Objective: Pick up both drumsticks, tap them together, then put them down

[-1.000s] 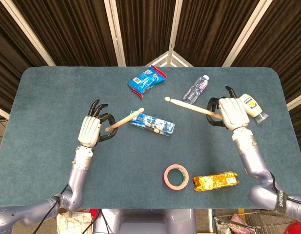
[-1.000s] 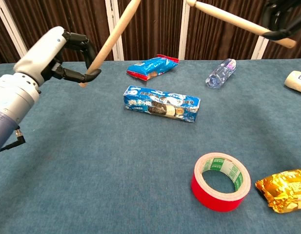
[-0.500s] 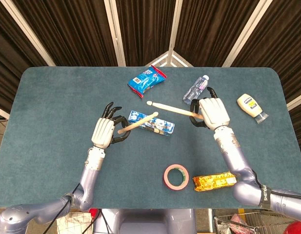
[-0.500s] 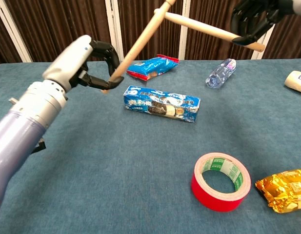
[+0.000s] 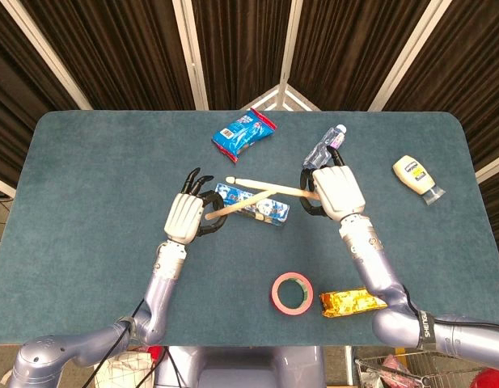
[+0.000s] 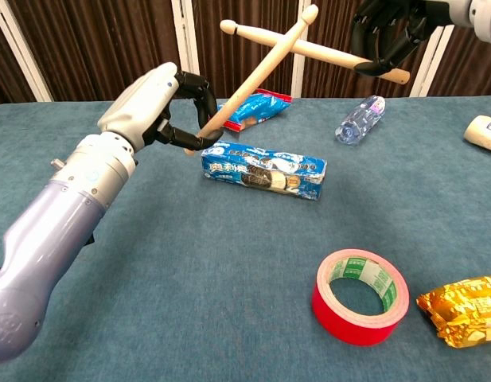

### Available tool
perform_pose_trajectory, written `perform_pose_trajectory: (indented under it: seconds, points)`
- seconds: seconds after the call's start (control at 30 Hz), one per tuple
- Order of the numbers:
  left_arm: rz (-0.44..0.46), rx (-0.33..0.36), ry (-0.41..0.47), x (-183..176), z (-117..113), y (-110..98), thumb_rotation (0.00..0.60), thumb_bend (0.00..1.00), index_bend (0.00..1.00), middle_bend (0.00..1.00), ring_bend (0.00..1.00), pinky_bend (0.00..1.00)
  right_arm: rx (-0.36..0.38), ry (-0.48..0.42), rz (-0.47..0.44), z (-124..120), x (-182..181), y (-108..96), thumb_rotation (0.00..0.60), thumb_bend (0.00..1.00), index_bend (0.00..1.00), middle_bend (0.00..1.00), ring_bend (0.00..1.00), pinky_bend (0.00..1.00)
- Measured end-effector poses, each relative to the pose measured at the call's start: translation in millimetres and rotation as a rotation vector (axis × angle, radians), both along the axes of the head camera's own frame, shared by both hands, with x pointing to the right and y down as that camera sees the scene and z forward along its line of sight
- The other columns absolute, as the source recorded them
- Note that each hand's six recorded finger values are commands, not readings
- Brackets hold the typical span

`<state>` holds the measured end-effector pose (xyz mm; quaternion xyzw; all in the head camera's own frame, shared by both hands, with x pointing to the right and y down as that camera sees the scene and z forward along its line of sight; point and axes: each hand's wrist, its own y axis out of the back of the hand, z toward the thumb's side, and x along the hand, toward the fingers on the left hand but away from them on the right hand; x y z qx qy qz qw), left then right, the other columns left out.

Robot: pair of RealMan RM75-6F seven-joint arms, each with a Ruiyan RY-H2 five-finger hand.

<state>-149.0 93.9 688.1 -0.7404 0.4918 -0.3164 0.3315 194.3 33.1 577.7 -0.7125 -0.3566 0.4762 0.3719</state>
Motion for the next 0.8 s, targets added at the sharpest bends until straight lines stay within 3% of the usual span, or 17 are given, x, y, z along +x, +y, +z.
perform_pose_trajectory:
  seconds: [0.37, 0.8]
  points:
    - [0.001, 0.021, -0.033, 2, -6, -6, 0.6, 0.47, 0.71, 0.66, 0.19, 0.06, 0.009, -0.023, -0.02, -9, -7, 4, 0.6, 0.46, 0.7, 0.59, 0.49, 0.04]
    - [0.018, 0.032, 0.027, 15, -13, 1, 0.6, 0.47, 0.72, 0.67, 0.19, 0.06, -0.011, -0.021, -0.025, -8, -22, 6, 0.6, 0.46, 0.7, 0.59, 0.49, 0.04]
